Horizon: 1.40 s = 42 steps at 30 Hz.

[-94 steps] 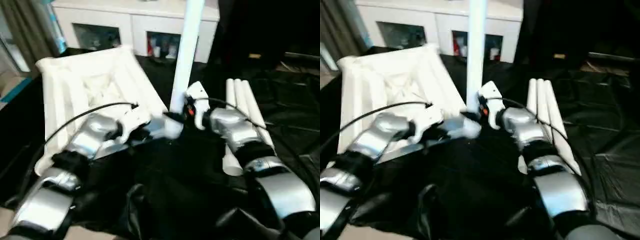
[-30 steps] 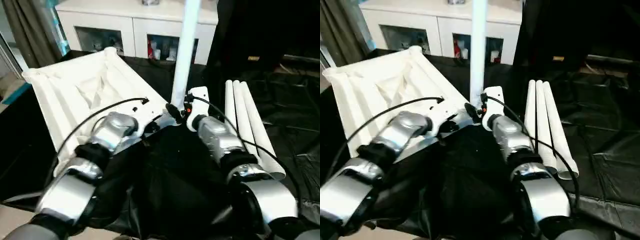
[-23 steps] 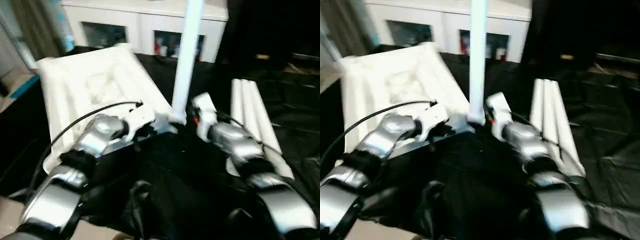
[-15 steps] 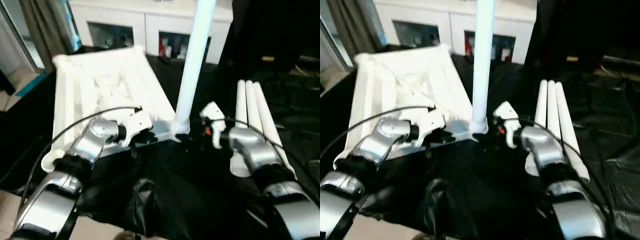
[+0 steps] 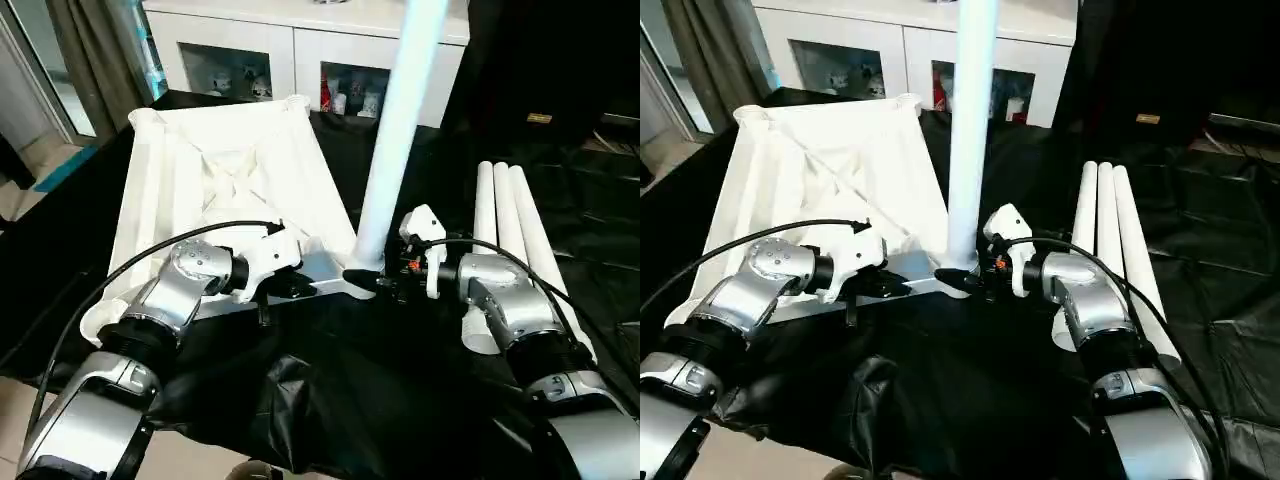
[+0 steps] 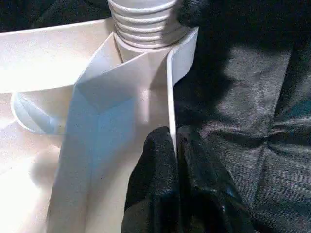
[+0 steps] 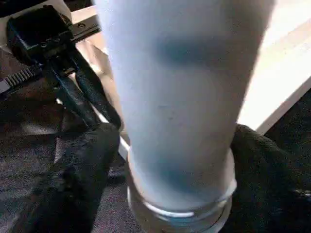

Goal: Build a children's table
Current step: Rotate leg to tighten

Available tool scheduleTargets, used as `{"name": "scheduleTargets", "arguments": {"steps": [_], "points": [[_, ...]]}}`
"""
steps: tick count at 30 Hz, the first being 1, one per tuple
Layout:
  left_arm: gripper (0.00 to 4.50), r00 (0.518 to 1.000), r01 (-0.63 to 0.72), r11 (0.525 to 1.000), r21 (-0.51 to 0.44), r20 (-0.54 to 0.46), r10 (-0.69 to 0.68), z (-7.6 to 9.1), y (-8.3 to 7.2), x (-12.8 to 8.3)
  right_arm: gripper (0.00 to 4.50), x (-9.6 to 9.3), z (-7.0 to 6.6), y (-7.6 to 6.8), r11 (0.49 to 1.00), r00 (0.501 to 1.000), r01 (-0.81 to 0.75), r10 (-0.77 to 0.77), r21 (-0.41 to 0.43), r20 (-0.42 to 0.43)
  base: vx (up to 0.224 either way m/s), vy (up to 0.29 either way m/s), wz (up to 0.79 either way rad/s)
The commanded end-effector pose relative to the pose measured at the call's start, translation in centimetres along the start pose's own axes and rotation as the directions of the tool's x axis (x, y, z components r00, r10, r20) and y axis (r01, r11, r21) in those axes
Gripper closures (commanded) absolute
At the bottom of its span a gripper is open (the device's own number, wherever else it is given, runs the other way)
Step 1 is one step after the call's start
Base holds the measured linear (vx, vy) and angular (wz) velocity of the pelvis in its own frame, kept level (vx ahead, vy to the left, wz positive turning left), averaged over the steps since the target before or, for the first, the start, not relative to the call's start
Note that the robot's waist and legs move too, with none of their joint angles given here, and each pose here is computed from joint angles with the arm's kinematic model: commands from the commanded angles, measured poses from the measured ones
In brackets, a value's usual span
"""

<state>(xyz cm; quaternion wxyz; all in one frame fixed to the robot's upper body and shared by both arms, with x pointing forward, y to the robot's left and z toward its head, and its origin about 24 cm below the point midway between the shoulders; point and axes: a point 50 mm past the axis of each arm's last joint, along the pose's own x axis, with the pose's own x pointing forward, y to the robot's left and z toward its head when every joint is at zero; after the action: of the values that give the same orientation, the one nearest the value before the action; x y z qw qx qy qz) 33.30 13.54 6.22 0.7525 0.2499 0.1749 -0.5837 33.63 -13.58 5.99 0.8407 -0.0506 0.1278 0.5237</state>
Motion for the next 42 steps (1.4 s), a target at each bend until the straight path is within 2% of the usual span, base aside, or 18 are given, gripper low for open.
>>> {"name": "scheduleTargets", "arguments": {"steps": [1, 2, 7, 13, 15, 17, 19, 20, 22, 24, 25, 27, 28, 32, 34, 39, 41, 42], "points": [[4.5, 0.999, 0.0, 0.999, 0.037, 0.044, -0.002, 1.0, 0.1, 0.1, 1.22, 0.4, 0.2, 0.4, 0.999, 0.999, -0.036, 0.036, -0.006, 0.002, 0.0, 0.0, 0.0], [4.5, 0.999, -0.001, 0.999, 0.036, 0.043, -0.001, 0.9, 0.1, 0.0, 1.46, 0.4, 0.2, 0.4, 0.999, 0.999, -0.036, 0.036, -0.005, 0.001, 0.0, 0.0, 0.0], [4.5, 0.999, -0.008, 0.999, 0.033, 0.036, 0.007, 0.8, 0.2, -0.1, 1.75, 0.4, -0.1, 0.5, 0.999, 0.999, -0.038, 0.038, 0.003, -0.006, 0.0, 0.0, 0.0], [4.5, 0.999, -0.017, 0.999, 0.03, 0.034, 0.016, 0.8, 0.3, -0.1, 1.8, 0.5, -0.7, 0.8, 0.999, 0.999, -0.041, 0.042, 0.023, -0.018, 0.0, 0.0, 0.0], [4.5, 0.998, -0.048, 0.999, 0.011, 0.037, 0.047, 0.8, 0.5, 0.0, 1.8, 0.6, -1.4, 0.7, 0.999, 1.0, -0.001, 0.003, 0.052, -0.028, 0.0, 0.0, 0.0], [4.5, 0.992, -0.125, 0.992, -0.022, 0.012, 0.125, 0.7, 1.1, 0.4, 1.8, 1.0, -2.6, 0.2, 0.984, 0.988, 0.149, -0.144, 0.094, -0.053, 0.0, 0.0, 0.0], [4.5, 0.967, -0.256, 0.961, -0.107, -0.016, 0.256, 0.9, 2.2, 1.1, 1.8, 1.5, -4.0, -0.3, 0.916, 0.934, 0.358, -0.346, 0.181, -0.094, 0.0, 0.0, 0.0], [4.5, 0.967, -0.256, 0.961, -0.107, -0.016, 0.256, 0.9, 2.2, 1.1, 1.8, 1.5, -4.0, -0.3, 0.916, 0.934, 0.358, -0.346, 0.181, -0.094, 0.0, 0.0, 0.0], [4.5, 0.947, -0.321, 0.935, -0.152, -0.028, 0.321, 1.3, 2.7, 1.7, 1.8, 2.0, -4.5, -0.4, 0.867, 0.897, 0.441, -0.428, 0.232, -0.109, 0.0, 0.0, 0.0], [4.5, 0.928, -0.37, 0.911, -0.182, -0.043, 0.369, 1.5, 3.1, 2.1, 1.8, 2.4, -4.6, -0.5, 0.822, 0.863, 0.505, -0.49, 0.265, -0.125, 0.0, 0.0, 0.0], [4.5, 0.891, -0.452, 0.861, -0.233, -0.078, 0.447, 2.2, 3.5, 3.2, 1.8, 3.5, -4.7, -0.4, 0.716, 0.789, 0.608, -0.594, 0.343, -0.159, 0.0, 0.0, 0.0], [4.5, 0.881, -0.471, 0.848, -0.241, -0.088, 0.465, 2.4, 3.6, 3.6, 1.8, 3.9, -4.6, -0.3, 0.686, 0.768, 0.632, -0.617, 0.362, -0.171, 0.0, 0.0, 0.0], [4.5, 0.868, -0.496, 0.835, -0.24, -0.095, 0.488, 3.1, 3.6, 4.5, 1.8, 5.4, -4.0, 0.2, 0.664, 0.759, 0.639, -0.626, 0.388, -0.178, 0.0, 0.0, 0.0], [4.5, 0.869, -0.49, 0.835, -0.252, -0.066, 0.49, 4.3, 3.3, 5.7, 1.8, 7.1, -2.3, 0.7, 0.703, 0.781, 0.609, -0.613, 0.366, -0.121, 0.0, 0.0, 0.0], [4.5, 0.876, -0.476, 0.844, -0.249, -0.052, 0.479, 4.5, 3.2, 5.9, 1.1, 7.3, -1.8, 0.6, 0.708, 0.783, 0.6, -0.614, 0.372, -0.093, 0.0, 0.0, 0.0], [4.5, 0.888, -0.452, 0.858, -0.243, -0.031, 0.459, 4.5, 3.1, 5.9, 0.73, 7.3, -1.1, 0.4, 0.737, 0.8, 0.578, -0.597, 0.35, -0.061, 0.0, 0.0, 0.0], [4.5, 0.911, -0.403, 0.888, -0.222, 0.0, 0.413, 4.0, 2.9, 5.3, 0.67, 6.2, -0.9, -0.1, 0.828, 0.857, 0.506, -0.514, 0.243, -0.033, 0.0, 0.0, 0.0], [4.5, 0.911, -0.403, 0.888, -0.222, 0.0, 0.413, 4.0, 2.9, 5.3, 0.67, 6.2, -0.9, -0.1, 0.828, 0.857, 0.506, -0.514, 0.243, -0.033, 0.0, 0.0, 0.0]]}}
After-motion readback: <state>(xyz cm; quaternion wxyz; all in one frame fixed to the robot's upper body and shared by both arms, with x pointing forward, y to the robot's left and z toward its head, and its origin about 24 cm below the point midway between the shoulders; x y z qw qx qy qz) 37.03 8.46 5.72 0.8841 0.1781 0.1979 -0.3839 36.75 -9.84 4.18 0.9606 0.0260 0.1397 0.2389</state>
